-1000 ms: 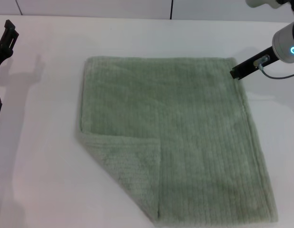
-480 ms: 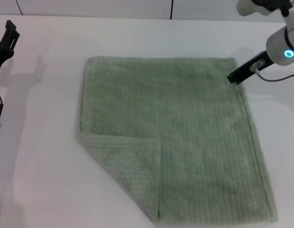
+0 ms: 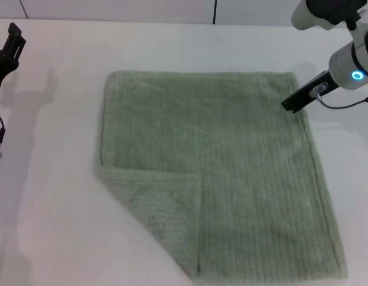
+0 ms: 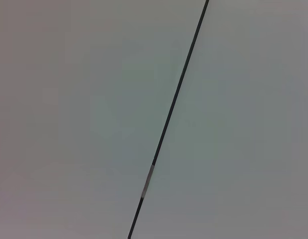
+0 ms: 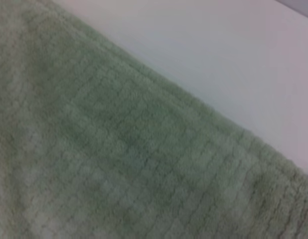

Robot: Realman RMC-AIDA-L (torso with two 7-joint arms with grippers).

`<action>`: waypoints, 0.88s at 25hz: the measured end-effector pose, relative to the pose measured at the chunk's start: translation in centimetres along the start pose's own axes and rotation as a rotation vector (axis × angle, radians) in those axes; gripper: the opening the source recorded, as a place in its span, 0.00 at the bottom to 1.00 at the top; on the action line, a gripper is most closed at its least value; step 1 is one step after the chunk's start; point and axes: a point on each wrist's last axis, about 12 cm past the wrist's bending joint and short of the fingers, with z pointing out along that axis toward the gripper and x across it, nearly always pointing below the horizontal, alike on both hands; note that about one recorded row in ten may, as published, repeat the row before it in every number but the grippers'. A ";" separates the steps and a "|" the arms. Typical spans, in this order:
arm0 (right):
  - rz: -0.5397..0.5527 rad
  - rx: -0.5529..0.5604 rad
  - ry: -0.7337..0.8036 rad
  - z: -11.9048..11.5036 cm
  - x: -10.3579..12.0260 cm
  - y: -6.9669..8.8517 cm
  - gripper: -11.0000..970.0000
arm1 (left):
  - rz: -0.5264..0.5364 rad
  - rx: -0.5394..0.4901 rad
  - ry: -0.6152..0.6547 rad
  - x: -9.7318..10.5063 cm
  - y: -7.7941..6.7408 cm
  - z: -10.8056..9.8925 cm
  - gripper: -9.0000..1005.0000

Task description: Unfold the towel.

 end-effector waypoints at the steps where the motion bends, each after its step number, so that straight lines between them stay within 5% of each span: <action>1: 0.001 -0.003 0.003 0.1 0.1 0.0 0.01 | -0.003 0.001 0.001 0.1 -0.1 0.0 0.84; 22: -0.005 -0.005 0.020 0.9 0.3 0.2 0.01 | -0.006 0.060 0.009 0.2 -0.8 -0.2 0.82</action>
